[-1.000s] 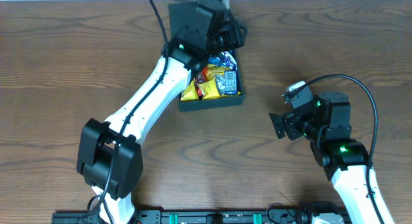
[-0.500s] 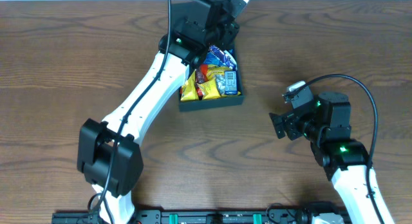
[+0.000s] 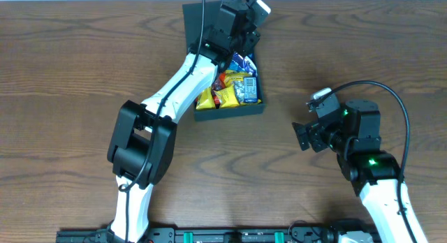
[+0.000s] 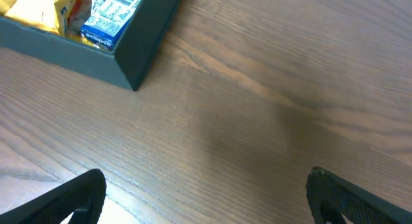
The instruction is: Pack container
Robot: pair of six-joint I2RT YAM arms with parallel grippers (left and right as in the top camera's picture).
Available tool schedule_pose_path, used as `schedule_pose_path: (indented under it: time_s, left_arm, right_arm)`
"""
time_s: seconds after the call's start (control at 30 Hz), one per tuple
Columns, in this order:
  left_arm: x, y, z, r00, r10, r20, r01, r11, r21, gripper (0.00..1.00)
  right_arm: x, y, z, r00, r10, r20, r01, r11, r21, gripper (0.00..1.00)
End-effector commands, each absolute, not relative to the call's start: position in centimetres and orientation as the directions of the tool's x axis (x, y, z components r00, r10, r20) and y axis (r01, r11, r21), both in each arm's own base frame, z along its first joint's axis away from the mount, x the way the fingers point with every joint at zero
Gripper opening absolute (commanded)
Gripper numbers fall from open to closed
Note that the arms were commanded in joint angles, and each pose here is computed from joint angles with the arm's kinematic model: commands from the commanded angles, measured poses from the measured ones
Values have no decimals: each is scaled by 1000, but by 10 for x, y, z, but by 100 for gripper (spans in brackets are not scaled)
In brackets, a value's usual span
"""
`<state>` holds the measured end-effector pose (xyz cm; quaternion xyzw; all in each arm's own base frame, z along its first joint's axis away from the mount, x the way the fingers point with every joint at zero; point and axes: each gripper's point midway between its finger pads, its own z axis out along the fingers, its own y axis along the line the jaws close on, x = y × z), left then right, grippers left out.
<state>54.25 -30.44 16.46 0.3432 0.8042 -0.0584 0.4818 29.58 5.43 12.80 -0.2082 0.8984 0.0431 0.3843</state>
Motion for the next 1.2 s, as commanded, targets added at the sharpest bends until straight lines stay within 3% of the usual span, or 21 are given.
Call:
schedule_pose_path:
  time_s: [0.0, 0.87, 1.17]
  left_arm:
    - [554, -289, 151, -314, 546, -776, 559, 767, 313, 6]
    - [518, -265, 101, -452, 672, -587, 639, 703, 313, 6]
    - [506, -239, 87, -509, 729, -458, 624, 678, 387, 5]
  right_arm:
    - [296, 54, 128, -613, -345, -711, -413, 907, -83, 99]
    - [296, 54, 128, -613, -345, -711, -413, 907, -83, 99]
    - [296, 54, 128, -613, -345, -711, -413, 907, -83, 99]
